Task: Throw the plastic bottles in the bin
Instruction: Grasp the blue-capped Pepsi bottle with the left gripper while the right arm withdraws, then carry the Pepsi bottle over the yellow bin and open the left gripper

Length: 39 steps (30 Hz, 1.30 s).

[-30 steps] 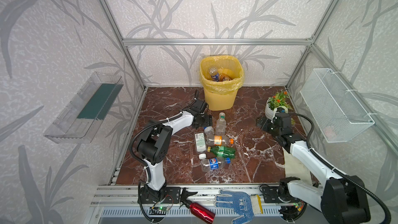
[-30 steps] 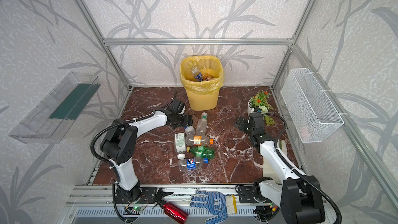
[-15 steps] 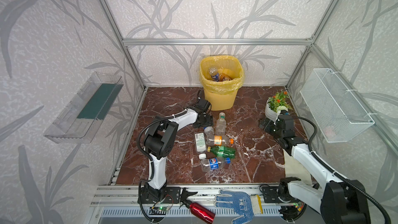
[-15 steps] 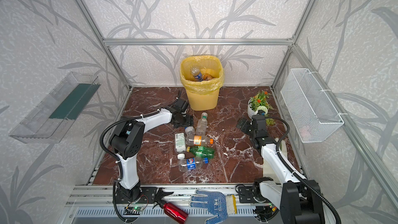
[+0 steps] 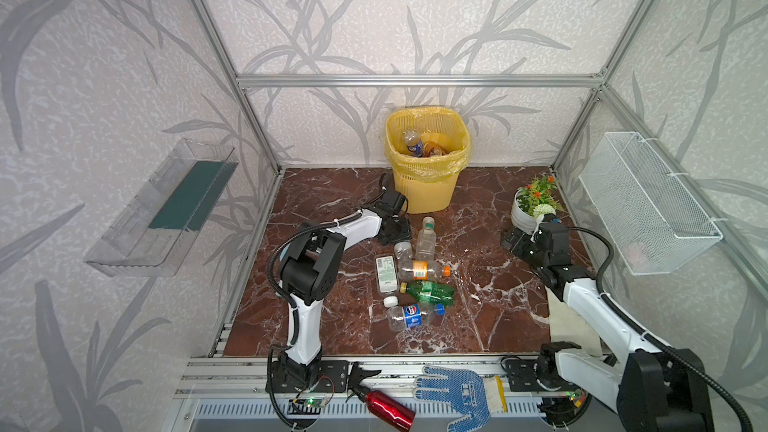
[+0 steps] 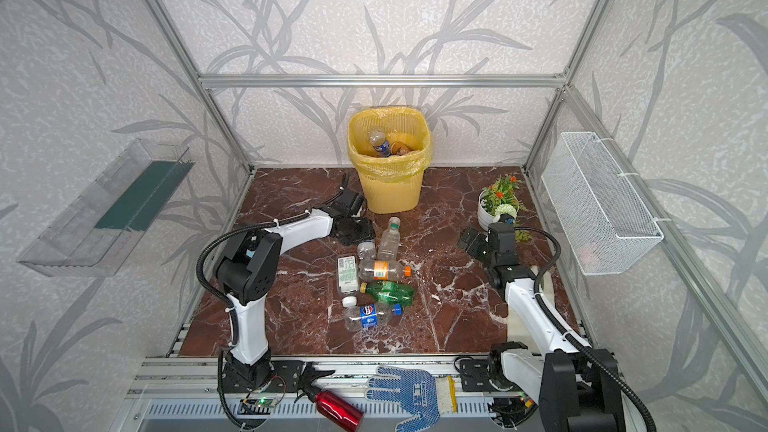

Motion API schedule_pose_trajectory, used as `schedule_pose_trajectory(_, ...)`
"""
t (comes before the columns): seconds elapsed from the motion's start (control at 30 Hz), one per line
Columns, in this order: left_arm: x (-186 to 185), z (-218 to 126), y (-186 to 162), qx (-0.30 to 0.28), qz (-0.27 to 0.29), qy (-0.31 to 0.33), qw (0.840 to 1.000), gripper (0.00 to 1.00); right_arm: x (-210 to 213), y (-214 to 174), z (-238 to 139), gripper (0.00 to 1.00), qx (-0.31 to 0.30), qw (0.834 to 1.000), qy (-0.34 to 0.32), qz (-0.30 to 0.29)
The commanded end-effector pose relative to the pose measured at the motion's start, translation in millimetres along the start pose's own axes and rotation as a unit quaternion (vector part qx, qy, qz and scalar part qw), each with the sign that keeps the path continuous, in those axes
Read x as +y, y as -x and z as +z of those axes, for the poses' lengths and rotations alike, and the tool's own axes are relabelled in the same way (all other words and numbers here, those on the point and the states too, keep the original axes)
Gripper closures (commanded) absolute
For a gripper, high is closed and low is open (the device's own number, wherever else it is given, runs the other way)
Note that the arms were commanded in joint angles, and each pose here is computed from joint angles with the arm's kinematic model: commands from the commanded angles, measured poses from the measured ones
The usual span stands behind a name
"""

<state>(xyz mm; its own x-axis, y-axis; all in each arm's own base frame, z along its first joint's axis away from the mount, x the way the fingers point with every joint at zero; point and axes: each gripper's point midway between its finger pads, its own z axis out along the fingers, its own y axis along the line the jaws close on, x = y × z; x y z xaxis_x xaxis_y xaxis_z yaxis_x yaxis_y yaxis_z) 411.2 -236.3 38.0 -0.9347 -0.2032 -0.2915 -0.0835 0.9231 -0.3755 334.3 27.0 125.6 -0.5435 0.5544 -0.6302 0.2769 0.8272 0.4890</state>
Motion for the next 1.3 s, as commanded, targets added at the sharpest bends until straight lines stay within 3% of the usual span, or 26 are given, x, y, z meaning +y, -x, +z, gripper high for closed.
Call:
schedule_pose_trajectory(0.0,-2,-5,7,-0.012,-0.015,-0.012,1.0,0.44,-1,2,-3,0.02,-0.006,1.0,0.004,0.005)
schedule_pose_trajectory(0.27,-6,-29,24,-0.064,-0.03,-0.044,0.997,0.64,2,5,-3,0.02,-0.008,1.0,0.009,0.006)
schedule_pose_trajectory(0.37,-6,-48,35,-0.092,-0.037,-0.059,0.993,0.66,4,8,-3,0.02,-0.009,1.0,0.011,0.006)
schedule_pose_trajectory(0.47,-3,-81,50,-0.132,-0.041,-0.065,0.988,0.66,6,11,-4,0.02,-0.011,1.0,0.013,0.007)
schedule_pose_trajectory(0.6,7,-158,84,-0.233,-0.03,-0.068,0.97,0.65,9,15,-4,0.02,-0.014,1.0,0.016,0.007)
schedule_pose_trajectory(0.73,11,-271,123,-0.38,-0.002,-0.068,0.923,0.62,13,17,-3,0.02,-0.012,1.0,0.023,0.007)
schedule_pose_trajectory(0.87,-5,-390,144,-0.507,0.051,-0.054,0.858,0.59,16,18,-1,0.02,-0.012,0.999,0.03,0.006)
schedule_pose_trajectory(0.97,-28,-465,150,-0.587,0.075,-0.087,0.802,0.58,18,19,-2,0.03,-0.011,0.999,0.035,0.023)
schedule_pose_trajectory(1.07,-52,-514,154,-0.644,0.089,-0.139,0.747,0.58,22,23,-6,0.03,-0.016,0.999,0.039,0.021)
schedule_pose_trajectory(1.1,-58,-519,159,-0.652,0.086,-0.156,0.737,0.58,23,26,-9,0.03,-0.019,0.999,0.04,0.02)
schedule_pose_trajectory(1.17,-76,-505,174,-0.633,0.088,-0.183,0.747,0.57,26,31,-16,0.03,-0.028,0.999,0.042,0.018)
schedule_pose_trajectory(1.27,-123,-433,201,-0.53,0.116,-0.223,0.81,0.51,32,36,-22,0.04,-0.037,0.998,0.054,0.021)
